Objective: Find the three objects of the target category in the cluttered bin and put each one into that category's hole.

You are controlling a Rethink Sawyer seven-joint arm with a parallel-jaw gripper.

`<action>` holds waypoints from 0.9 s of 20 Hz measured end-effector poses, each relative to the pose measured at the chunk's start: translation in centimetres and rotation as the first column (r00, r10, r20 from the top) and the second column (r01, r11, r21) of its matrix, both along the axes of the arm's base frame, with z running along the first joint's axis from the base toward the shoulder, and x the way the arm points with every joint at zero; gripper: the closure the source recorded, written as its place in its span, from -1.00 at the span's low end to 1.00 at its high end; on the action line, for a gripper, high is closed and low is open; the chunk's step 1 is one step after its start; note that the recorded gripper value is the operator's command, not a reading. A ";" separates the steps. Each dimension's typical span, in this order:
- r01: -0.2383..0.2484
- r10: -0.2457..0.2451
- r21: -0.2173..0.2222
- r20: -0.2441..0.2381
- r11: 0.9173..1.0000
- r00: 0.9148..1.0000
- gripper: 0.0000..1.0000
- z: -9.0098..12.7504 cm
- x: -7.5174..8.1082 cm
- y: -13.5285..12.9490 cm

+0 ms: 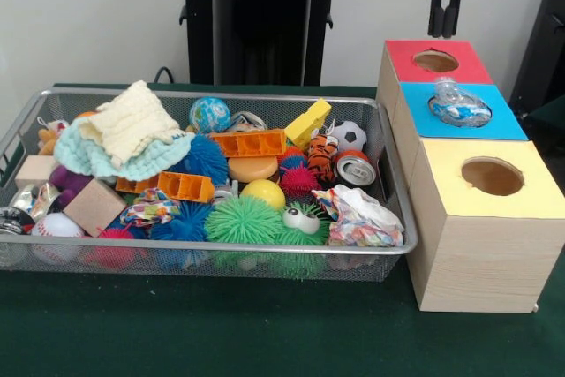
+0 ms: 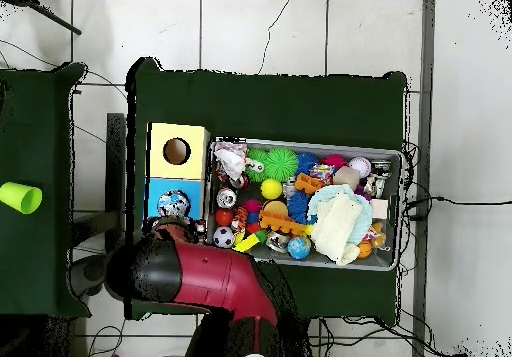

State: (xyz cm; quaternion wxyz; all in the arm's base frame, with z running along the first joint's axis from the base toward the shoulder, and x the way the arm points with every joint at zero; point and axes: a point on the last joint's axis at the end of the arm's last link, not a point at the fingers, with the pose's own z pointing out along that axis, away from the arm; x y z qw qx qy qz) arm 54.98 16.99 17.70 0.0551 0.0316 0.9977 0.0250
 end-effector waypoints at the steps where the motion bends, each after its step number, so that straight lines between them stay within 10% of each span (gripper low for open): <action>1: 0.000 0.000 0.001 -0.001 1.000 1.000 1.00 0.1 0.0 0.0; 18: -0.037 0.037 -0.003 -0.023 0.999 0.999 1.00 -1.5 0.0 1.9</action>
